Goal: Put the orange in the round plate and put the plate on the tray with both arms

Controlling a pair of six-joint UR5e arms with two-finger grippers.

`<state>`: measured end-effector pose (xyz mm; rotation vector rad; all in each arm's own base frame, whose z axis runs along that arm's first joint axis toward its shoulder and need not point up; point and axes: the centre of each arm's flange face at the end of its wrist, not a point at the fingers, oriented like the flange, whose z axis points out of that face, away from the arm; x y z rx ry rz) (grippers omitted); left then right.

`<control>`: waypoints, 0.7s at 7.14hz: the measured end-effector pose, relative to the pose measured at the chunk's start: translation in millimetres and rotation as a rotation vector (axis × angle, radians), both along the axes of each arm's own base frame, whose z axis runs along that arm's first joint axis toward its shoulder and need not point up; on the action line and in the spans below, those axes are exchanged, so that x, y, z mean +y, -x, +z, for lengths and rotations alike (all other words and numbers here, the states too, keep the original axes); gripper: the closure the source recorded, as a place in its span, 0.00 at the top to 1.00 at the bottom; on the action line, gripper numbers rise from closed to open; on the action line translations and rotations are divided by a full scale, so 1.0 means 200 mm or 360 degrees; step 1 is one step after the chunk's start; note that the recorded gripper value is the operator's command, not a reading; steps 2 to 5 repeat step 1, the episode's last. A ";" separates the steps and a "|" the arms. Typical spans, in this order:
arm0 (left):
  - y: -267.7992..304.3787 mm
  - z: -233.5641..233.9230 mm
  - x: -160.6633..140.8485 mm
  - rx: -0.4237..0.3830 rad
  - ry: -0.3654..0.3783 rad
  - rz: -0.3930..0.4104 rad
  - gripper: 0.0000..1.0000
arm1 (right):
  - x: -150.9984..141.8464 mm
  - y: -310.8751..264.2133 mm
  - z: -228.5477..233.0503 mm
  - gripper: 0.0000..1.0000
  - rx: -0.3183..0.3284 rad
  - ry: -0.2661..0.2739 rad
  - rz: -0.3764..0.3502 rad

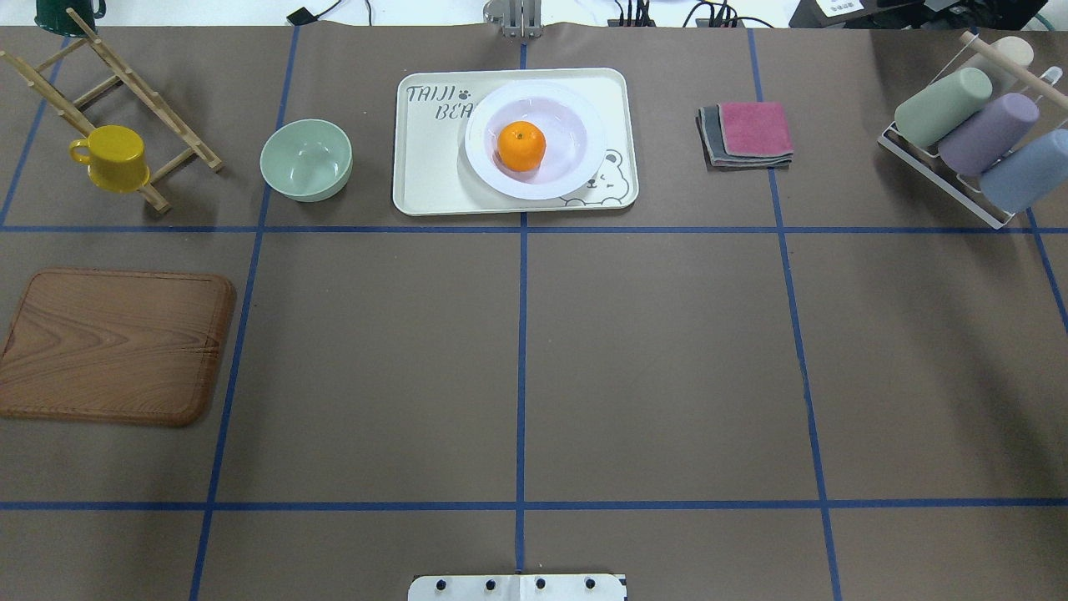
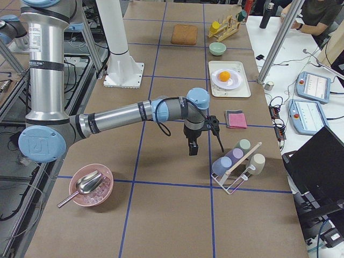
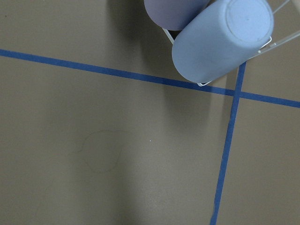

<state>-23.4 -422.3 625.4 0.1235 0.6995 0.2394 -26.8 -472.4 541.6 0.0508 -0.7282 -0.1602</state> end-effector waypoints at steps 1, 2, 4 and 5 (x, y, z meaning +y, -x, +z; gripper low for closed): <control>0.00 0.00 0.00 0.0000 0.0001 -0.0001 0.98 | 0.00 0.00 0.00 1.00 -0.0002 0.0001 -0.0001; 0.00 0.00 0.00 0.0000 0.0001 -0.0001 0.98 | 0.00 0.00 0.00 1.00 -0.0002 0.0001 -0.0001; 0.00 0.00 0.00 0.0000 0.0001 -0.0001 0.98 | 0.00 0.00 0.00 1.00 -0.0002 0.0001 -0.0001; 0.00 0.00 0.00 0.0000 0.0001 -0.0001 0.98 | 0.00 0.00 0.00 1.00 -0.0002 0.0001 -0.0001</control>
